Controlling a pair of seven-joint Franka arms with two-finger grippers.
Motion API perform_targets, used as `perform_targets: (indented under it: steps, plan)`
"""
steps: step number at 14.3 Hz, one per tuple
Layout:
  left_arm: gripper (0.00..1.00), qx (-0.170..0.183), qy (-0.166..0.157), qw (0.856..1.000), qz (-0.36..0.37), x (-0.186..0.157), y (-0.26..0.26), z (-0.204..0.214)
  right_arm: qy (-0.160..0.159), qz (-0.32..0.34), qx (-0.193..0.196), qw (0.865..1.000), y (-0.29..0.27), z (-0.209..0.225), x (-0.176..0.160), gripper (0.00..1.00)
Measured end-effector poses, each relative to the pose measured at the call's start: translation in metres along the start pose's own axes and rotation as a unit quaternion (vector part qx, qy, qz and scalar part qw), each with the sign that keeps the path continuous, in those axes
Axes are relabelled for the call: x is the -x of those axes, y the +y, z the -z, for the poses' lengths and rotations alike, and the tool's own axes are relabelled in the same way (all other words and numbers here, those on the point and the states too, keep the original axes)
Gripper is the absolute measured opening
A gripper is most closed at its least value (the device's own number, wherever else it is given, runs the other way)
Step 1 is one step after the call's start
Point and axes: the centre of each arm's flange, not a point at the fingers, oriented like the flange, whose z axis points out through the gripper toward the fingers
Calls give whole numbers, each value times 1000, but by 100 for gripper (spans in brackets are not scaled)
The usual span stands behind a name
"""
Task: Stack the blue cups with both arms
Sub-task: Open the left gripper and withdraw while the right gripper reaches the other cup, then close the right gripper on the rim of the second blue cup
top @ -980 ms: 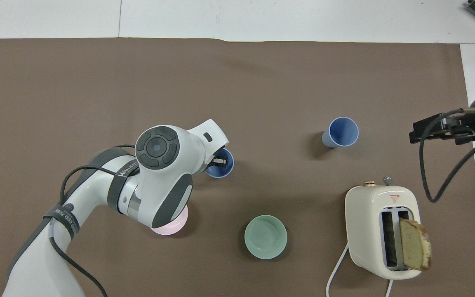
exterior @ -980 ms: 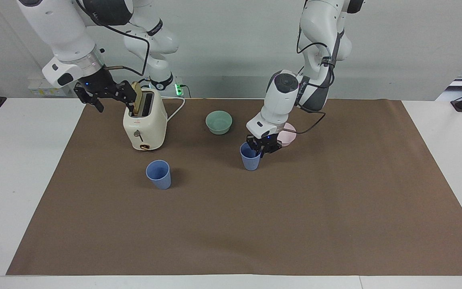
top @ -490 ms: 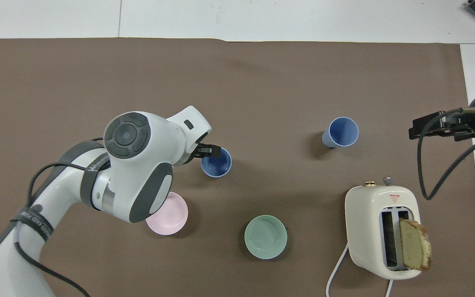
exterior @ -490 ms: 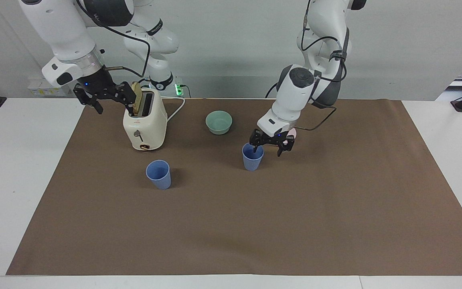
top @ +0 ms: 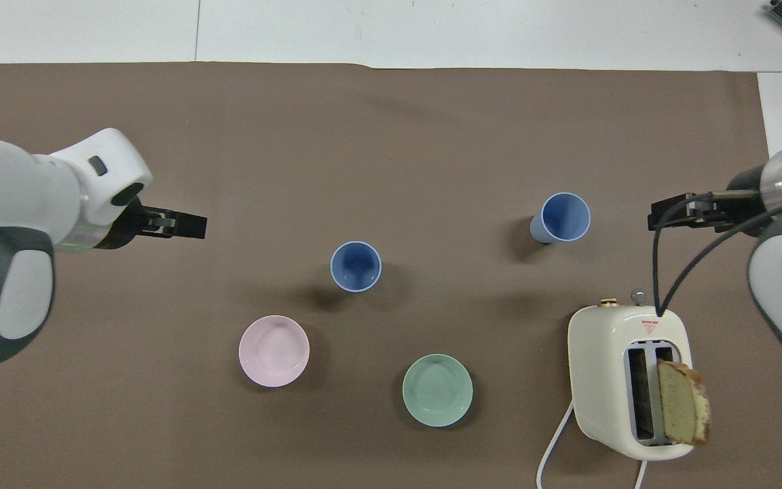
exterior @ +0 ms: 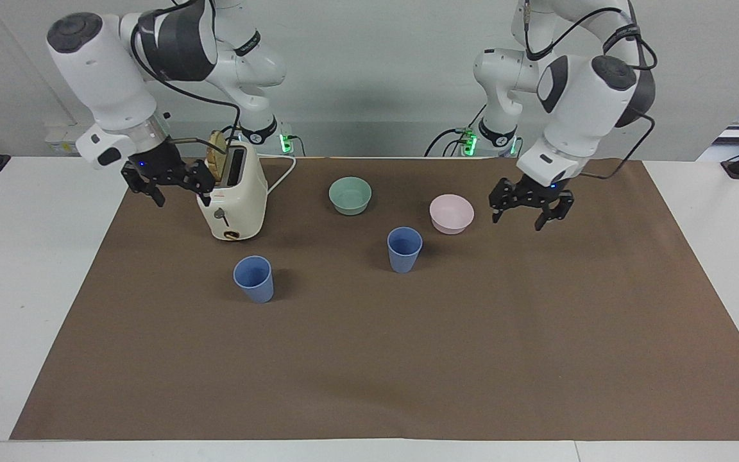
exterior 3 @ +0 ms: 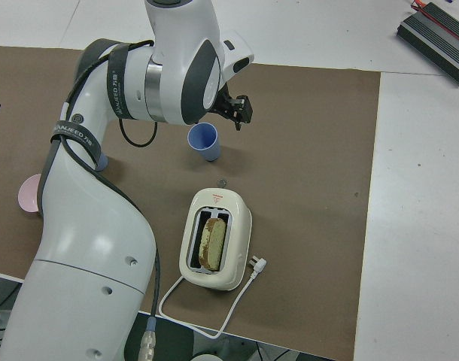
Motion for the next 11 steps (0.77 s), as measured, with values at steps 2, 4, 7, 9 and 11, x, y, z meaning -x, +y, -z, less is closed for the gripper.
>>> perform_targets:
  steps: [2, 4, 7, 9, 11]
  plan:
    - [100, -28, -4, 1000, 6, 1, -38, 23, -9, 12, -1, 1000, -15, -44, -14, 100]
    - [100, -39, -4, 999, 13, -1, -68, 55, -3, 16, -2, 1000, -20, -80, -27, 100]
    - [100, -44, -7, 999, 21, 2, -85, 106, 5, 9, -2, 1000, -15, -118, -38, 100]
    - [100, -44, -20, 999, 23, 5, -85, 129, 5, -3, -2, 1000, -13, -139, -43, 100]
    - [100, -45, -31, 998, 23, 3, -84, 139, -4, -8, -2, 1000, -12, -158, -44, 100]
